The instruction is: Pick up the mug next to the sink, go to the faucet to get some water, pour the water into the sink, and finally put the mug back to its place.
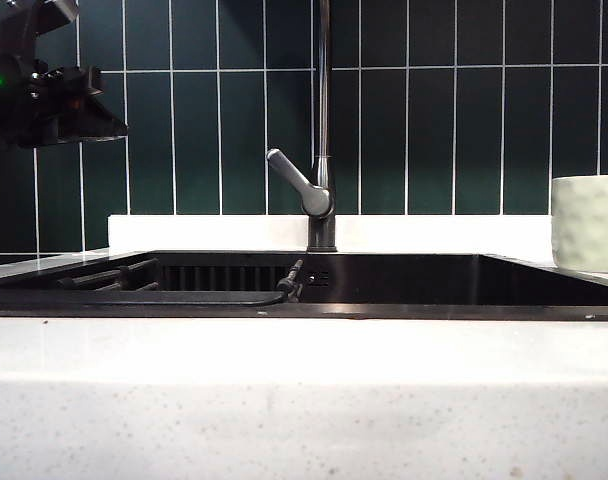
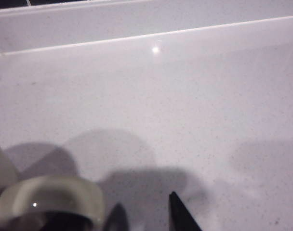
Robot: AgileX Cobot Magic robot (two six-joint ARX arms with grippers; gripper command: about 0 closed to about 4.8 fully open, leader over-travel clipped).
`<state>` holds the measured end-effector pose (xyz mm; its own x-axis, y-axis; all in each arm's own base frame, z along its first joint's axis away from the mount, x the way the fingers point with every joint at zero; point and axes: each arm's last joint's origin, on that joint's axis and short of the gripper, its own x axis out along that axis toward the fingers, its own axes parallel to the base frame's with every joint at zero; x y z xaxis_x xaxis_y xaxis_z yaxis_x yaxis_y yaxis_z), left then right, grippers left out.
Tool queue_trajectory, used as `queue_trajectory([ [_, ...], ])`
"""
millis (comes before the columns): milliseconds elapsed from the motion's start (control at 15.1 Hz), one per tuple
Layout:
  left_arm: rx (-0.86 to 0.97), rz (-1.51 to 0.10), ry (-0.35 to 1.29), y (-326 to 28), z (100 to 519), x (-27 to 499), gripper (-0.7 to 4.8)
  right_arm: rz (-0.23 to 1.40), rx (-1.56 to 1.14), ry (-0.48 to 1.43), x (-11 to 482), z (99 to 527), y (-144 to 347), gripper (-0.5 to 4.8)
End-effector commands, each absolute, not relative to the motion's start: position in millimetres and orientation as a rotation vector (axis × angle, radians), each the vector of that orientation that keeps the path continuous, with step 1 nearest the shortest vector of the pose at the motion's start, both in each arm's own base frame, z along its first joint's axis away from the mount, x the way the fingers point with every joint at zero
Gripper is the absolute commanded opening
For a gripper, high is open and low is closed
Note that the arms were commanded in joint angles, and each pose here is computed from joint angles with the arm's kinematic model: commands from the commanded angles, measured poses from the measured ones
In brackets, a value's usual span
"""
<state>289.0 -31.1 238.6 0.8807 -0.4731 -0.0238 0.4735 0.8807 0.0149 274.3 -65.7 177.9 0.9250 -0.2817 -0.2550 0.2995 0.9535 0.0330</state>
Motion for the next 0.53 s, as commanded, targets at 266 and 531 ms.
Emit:
queue_trajectory([
  [266, 0.017, -0.496, 0.025, -31, 239, 289, 1.02, -0.238, 0.069, 0.18, 279, 181, -68, 2.3],
  [531, 0.019, -0.496, 0.033, -31, 238, 289, 1.02, -0.235, 0.023, 0.189, 283, 173, -69, 2.3],
])
